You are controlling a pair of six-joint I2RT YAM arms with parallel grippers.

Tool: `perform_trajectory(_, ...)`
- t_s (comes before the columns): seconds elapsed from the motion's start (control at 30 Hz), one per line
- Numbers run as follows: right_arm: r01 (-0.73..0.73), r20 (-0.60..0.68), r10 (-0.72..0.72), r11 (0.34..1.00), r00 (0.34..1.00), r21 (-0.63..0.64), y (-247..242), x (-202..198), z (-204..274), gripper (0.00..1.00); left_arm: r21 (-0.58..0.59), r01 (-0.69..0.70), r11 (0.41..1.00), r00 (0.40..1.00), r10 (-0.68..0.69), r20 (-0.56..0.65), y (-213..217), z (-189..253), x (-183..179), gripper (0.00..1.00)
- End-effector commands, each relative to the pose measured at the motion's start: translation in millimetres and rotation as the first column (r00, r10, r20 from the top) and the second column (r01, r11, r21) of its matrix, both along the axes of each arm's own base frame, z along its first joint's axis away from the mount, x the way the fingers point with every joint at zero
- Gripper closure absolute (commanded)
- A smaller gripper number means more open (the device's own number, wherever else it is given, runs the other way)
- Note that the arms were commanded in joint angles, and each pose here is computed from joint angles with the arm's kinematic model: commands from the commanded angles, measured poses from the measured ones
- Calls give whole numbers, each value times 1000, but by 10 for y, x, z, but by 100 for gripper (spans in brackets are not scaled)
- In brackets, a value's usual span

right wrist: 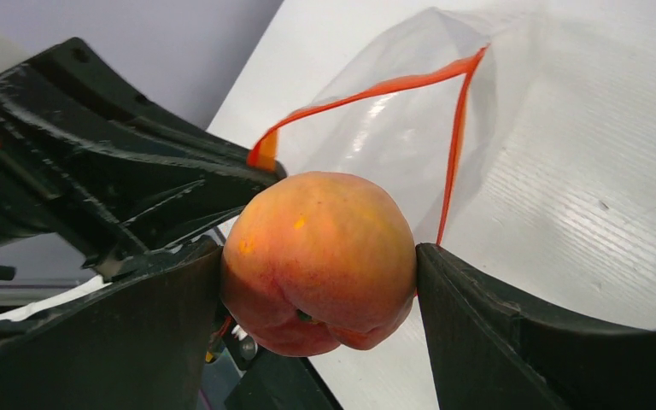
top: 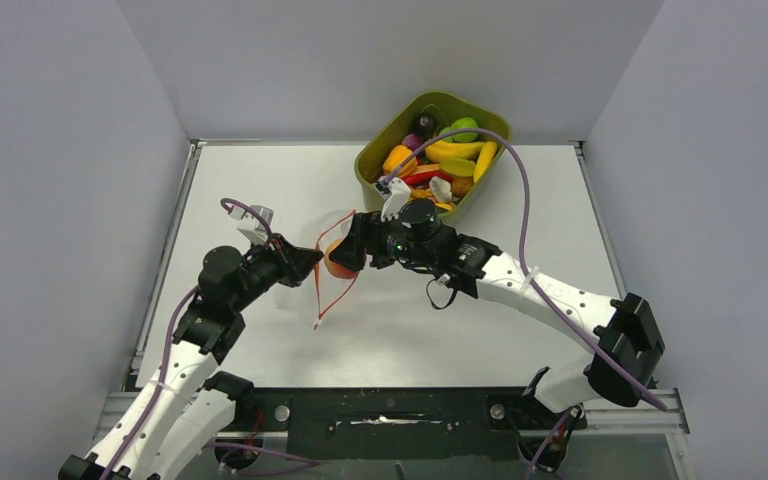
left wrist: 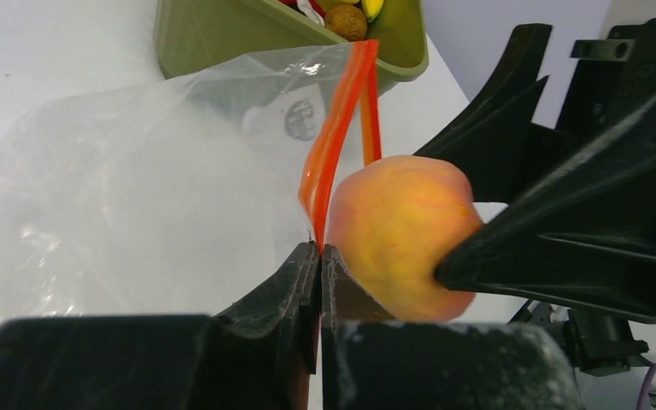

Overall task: Place the food in the zip-top bag and seal the zipper
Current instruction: Place the fake fruit in the zipper food storage bag.

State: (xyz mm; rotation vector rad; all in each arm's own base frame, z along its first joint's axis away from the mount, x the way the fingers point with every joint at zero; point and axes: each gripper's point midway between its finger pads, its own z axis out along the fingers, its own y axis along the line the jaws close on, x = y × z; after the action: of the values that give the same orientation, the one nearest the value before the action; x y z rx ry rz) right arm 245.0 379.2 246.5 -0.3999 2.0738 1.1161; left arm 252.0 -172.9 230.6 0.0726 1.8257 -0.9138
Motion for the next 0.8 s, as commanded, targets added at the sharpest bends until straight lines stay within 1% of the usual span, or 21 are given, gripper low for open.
perform_trajectory(0.0,52,55,-51,999,997,-16,-31,113,144,58,-90,48,995,996,-41,85,-98,356,-27,100)
perform_trajectory(0.17,72,47,-70,997,996,-42,-37,141,34,57,-154,65,986,995,-51,90,-138,409,-57,100)
perform_trajectory(0.3,96,37,-94,994,995,-54,-53,168,-13,57,-161,70,985,994,-56,91,-142,432,-71,100)
perform_trajectory(0.4,94,33,-92,994,995,-56,-44,158,-8,54,-161,69,985,994,-54,94,-138,431,-75,100)
perform_trajectory(0.47,93,36,-91,994,995,-53,-44,151,14,52,-159,69,985,994,-54,93,-136,432,-80,100)
perform_trajectory(0.63,78,39,-77,996,996,-36,-31,114,74,41,-152,64,986,995,-51,88,-127,410,-82,100)
perform_trajectory(0.77,77,53,-76,997,996,-20,-45,93,138,36,-158,61,986,996,-48,81,-128,398,-76,100)
